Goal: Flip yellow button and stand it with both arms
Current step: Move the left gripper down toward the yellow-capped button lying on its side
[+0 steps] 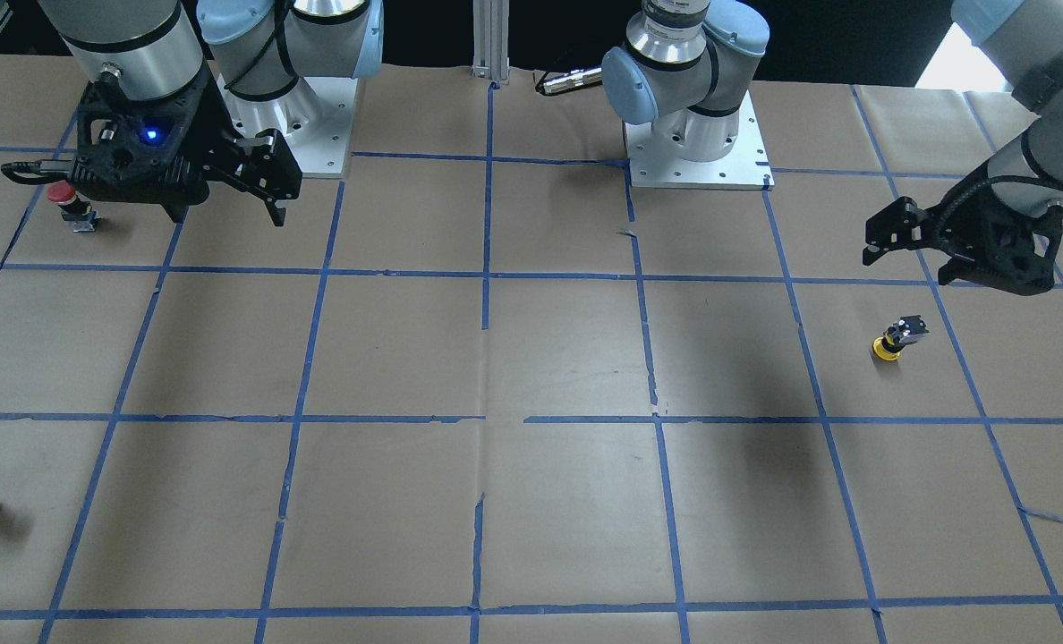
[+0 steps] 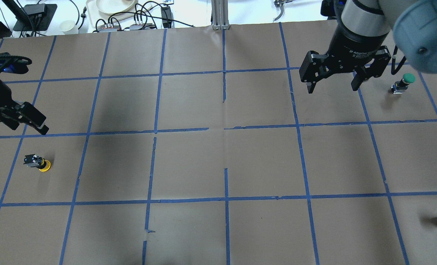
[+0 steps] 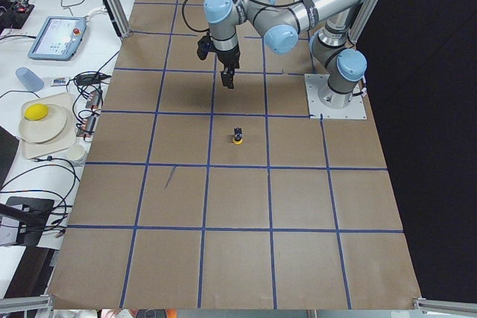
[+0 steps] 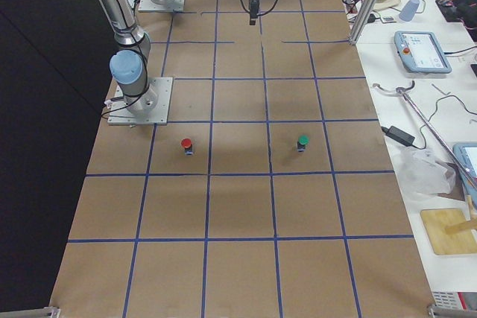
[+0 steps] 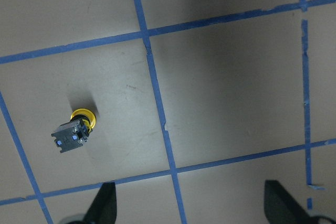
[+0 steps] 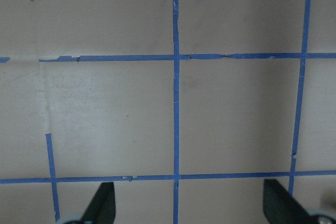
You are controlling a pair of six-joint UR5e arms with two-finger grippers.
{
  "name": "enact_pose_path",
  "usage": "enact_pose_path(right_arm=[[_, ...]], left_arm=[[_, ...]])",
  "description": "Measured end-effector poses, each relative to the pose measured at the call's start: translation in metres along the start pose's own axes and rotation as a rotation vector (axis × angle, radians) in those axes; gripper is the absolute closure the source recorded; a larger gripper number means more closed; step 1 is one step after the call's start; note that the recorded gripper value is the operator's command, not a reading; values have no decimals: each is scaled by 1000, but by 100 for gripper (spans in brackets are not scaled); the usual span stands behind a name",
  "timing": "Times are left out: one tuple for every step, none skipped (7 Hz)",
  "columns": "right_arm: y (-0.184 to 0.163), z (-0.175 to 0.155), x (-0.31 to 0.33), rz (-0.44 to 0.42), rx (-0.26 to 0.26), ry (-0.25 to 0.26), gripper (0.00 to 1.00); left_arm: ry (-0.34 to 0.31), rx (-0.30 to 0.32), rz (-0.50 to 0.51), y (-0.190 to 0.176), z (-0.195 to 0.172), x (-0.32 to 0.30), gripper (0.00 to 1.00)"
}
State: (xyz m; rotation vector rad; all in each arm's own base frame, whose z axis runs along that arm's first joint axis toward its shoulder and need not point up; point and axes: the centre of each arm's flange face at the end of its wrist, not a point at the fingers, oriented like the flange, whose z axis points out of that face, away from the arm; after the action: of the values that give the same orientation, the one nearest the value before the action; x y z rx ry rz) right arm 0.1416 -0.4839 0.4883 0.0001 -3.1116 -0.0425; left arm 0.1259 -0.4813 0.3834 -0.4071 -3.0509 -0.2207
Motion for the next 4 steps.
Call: enact_pose_path(right_arm=[[0,0,0,0,0,-1,0],[-1,0,0,0,0,-2,0],[-1,0,0,0,-1,-2,0],[-1,0,0,0,-1,-2,0]], left_arm=[[1,7,53,6,12,-13,0],[-10,23,122,12,27,-26,0],[-35,43,207,17,44,-38,1],[-66,64,278,23,66,-51,1]])
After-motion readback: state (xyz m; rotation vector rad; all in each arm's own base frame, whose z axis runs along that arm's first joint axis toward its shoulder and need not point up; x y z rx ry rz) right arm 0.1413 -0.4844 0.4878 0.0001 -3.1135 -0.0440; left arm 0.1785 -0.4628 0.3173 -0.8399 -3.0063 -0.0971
